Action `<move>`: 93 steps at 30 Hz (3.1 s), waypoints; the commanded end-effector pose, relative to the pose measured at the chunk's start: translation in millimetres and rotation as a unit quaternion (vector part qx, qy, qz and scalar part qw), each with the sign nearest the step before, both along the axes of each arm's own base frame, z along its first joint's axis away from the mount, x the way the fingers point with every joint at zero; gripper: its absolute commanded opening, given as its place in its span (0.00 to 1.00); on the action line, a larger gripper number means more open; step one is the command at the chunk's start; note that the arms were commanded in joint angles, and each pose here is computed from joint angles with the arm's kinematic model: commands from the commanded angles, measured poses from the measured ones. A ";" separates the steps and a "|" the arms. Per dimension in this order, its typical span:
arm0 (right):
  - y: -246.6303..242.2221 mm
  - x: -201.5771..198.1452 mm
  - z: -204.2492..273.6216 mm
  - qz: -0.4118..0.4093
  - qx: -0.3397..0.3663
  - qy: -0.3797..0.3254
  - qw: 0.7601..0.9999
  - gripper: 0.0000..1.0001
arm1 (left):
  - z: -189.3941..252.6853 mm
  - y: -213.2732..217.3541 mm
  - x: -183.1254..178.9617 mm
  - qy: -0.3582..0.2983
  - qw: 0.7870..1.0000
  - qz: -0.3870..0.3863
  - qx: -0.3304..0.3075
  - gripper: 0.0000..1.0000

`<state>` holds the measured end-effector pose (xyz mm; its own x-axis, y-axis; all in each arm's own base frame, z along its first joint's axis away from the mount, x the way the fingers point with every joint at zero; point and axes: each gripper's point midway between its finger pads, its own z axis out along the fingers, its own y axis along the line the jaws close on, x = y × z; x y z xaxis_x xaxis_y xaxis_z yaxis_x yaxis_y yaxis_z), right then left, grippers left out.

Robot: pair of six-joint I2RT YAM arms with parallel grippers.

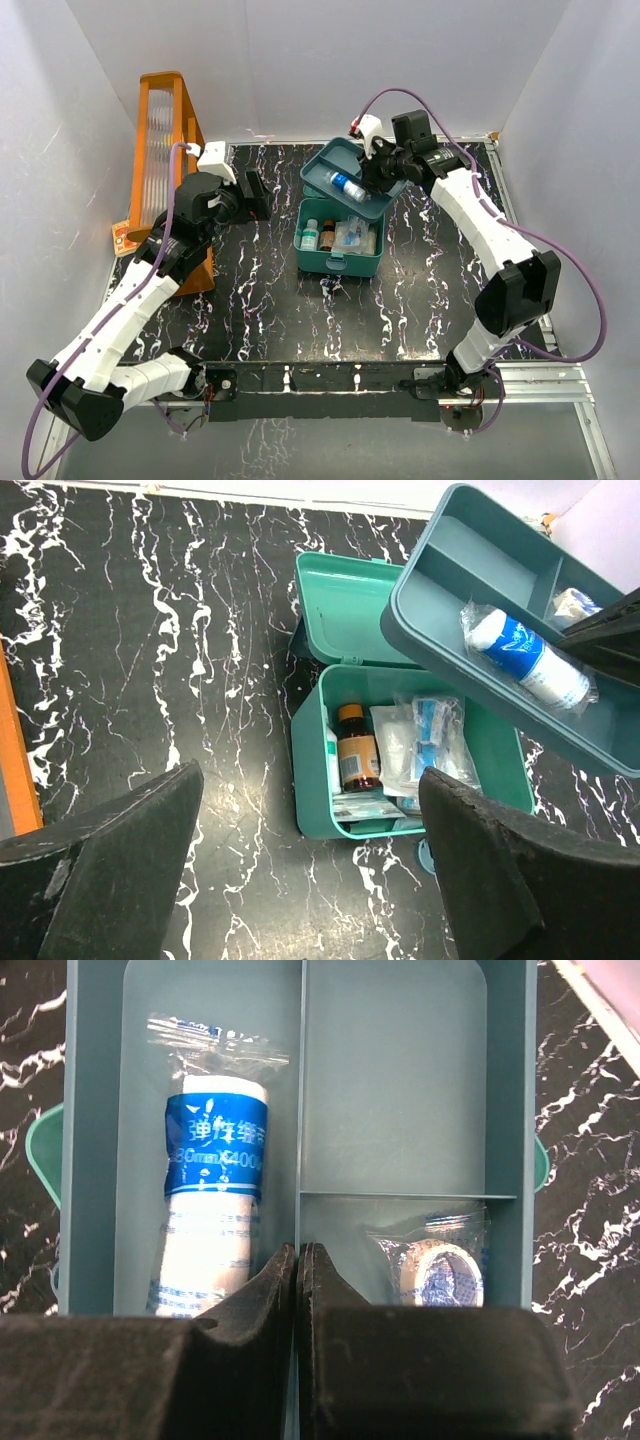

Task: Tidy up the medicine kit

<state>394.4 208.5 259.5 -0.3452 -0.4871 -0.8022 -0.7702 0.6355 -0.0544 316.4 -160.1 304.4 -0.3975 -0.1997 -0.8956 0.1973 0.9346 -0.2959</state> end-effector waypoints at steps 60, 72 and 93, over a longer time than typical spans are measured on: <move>20.5 -44.9 -89.6 0.273 -0.038 -0.023 0.961 0.00 | -64.5 -48.3 7.1 0.101 0.991 -0.086 -0.020 0.90; 32.0 -37.5 -88.3 0.279 -0.011 -0.027 0.960 0.00 | -71.0 -48.7 9.6 0.109 0.990 -0.083 -0.017 0.89; 36.3 -39.2 -110.0 0.259 0.015 -0.040 0.965 0.00 | -75.8 -54.0 12.8 0.116 0.989 -0.087 -0.022 0.89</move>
